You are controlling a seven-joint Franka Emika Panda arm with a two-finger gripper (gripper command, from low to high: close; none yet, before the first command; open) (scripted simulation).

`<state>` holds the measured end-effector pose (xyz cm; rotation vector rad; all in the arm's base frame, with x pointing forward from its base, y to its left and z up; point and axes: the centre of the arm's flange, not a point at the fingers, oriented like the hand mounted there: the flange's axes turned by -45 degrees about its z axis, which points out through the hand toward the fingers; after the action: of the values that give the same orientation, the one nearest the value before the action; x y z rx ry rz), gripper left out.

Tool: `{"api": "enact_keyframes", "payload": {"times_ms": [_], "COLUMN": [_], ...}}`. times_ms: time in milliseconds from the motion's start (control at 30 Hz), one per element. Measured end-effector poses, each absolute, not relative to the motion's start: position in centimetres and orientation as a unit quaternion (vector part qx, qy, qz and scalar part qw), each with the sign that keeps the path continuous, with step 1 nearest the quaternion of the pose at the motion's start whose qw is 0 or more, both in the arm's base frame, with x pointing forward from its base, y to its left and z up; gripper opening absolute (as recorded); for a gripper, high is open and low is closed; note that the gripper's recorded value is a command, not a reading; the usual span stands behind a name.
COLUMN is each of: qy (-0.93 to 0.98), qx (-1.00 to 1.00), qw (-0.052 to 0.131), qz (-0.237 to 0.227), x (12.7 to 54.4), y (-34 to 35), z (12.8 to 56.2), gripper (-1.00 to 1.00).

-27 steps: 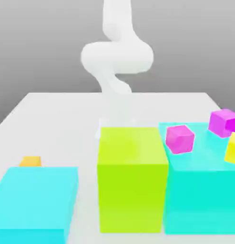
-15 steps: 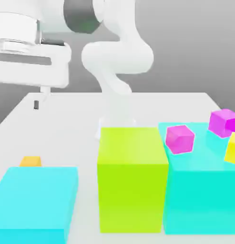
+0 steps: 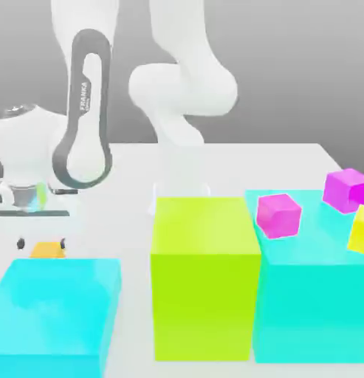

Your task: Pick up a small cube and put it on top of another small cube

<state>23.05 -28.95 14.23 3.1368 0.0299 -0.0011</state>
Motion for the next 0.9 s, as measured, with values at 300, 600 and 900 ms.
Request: {"api": "enact_keyframes", "payload": {"times_ms": [300, 600, 900], "qy": [0.009, 0.033, 0.026], "qx": [1.000, 0.999, 0.998], "qw": [0.001, -0.005, -0.050], "qz": [0.000, -0.005, 0.043], "x": [23.0, 24.3, 39.0], "y": [-28.9, -27.9, -17.2], "z": [14.1, 19.7, 30.0], "gripper": [-1.00, -1.00, -1.00]}}
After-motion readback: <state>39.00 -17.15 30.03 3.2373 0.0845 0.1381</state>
